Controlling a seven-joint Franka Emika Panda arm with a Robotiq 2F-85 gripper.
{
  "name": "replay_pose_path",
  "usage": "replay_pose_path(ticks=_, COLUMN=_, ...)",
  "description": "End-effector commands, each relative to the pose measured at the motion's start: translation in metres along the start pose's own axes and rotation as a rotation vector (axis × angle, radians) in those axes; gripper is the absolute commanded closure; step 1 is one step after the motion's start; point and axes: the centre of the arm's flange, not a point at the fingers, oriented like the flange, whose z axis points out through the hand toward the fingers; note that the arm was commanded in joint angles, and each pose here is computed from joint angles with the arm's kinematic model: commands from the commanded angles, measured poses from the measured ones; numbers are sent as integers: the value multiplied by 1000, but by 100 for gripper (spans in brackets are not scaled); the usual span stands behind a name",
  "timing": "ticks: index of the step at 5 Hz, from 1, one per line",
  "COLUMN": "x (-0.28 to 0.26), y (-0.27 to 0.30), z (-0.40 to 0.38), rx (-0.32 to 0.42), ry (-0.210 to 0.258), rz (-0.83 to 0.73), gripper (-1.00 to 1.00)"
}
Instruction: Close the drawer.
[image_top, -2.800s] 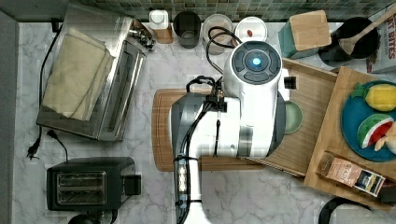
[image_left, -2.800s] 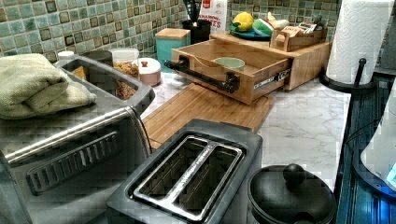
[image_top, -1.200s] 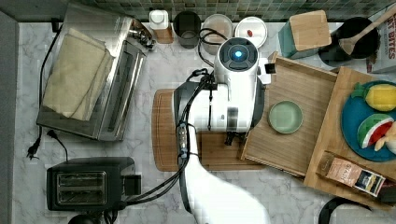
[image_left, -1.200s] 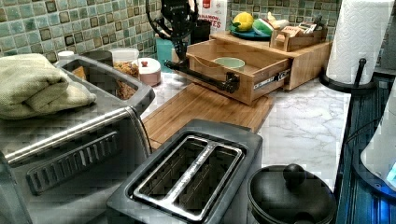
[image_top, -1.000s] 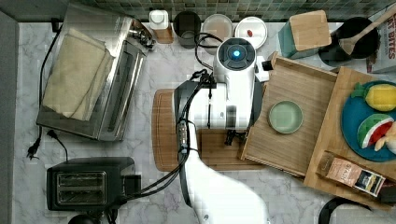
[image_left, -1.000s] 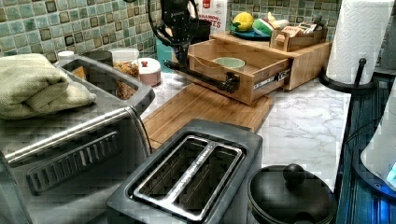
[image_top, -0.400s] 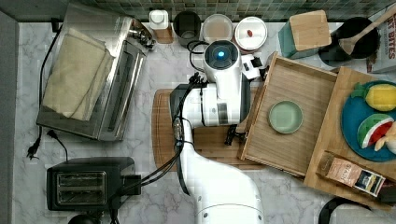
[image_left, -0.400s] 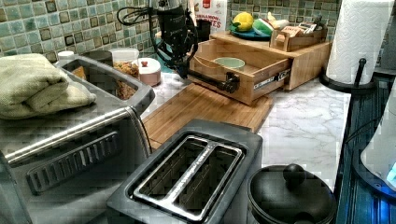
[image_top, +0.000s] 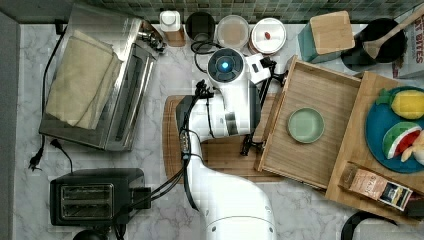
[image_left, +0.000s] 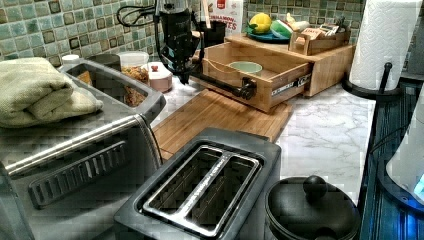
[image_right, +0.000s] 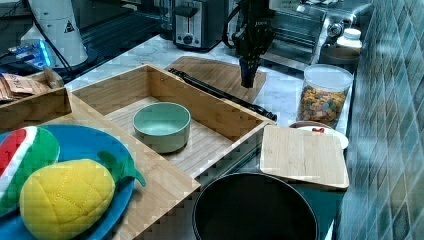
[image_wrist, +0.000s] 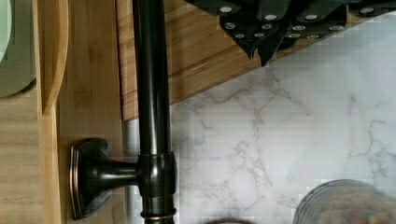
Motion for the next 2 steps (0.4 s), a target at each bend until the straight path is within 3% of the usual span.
replay_pose_path(ticks=1, x=20, y=17, z=3, rx=-51, ry=-81, rz=-28, gripper=100)
replay_pose_path(ticks=2, x=18, y=31, z=5, rx=-45, ry=-62, rz=-22, gripper=100)
